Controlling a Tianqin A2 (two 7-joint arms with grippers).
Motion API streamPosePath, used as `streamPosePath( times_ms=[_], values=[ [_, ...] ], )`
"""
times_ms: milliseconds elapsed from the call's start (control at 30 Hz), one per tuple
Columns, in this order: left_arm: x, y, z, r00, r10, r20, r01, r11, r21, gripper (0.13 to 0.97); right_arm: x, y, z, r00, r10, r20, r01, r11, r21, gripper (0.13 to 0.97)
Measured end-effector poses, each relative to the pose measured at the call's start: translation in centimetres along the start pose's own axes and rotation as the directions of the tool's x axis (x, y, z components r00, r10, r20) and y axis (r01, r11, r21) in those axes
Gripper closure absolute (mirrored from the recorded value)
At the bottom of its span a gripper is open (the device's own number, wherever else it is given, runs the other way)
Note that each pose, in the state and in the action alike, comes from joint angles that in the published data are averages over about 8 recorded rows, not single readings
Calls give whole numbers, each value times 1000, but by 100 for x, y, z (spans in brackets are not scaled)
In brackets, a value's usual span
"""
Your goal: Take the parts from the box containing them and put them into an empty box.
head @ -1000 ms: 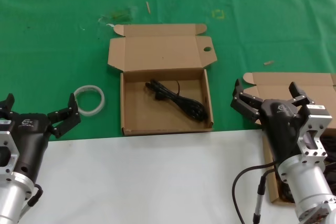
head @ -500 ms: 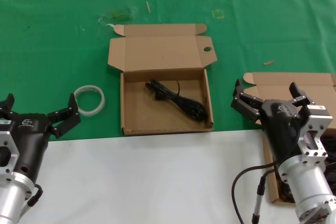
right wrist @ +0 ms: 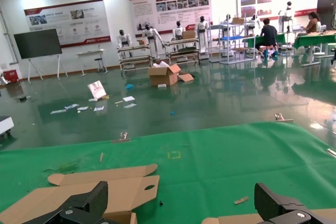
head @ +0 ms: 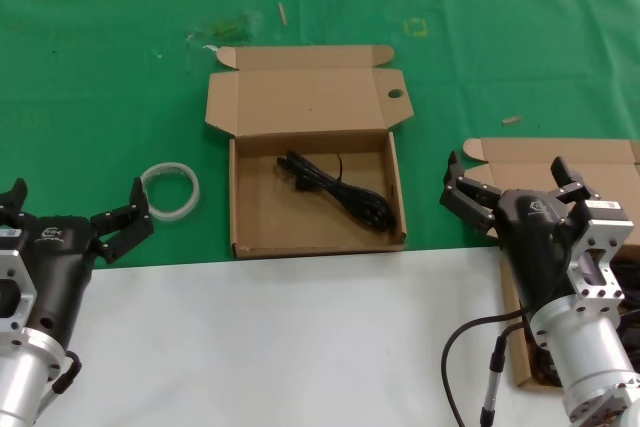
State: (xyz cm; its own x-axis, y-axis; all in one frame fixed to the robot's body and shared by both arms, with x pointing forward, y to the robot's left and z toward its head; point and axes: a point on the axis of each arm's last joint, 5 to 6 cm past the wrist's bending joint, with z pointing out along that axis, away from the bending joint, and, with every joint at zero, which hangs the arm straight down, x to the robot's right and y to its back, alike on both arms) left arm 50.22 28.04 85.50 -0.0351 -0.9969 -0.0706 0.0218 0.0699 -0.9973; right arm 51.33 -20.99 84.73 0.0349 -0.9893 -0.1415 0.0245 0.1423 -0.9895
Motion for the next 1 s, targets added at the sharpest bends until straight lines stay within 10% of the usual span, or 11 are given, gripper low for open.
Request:
streamPosePath(
  times_ms=[1000],
  values=[
    [0,0,0,1000,0,0,0,1000,0,132,0,0,0,1000,0,0,0,1000,0,130]
  ],
)
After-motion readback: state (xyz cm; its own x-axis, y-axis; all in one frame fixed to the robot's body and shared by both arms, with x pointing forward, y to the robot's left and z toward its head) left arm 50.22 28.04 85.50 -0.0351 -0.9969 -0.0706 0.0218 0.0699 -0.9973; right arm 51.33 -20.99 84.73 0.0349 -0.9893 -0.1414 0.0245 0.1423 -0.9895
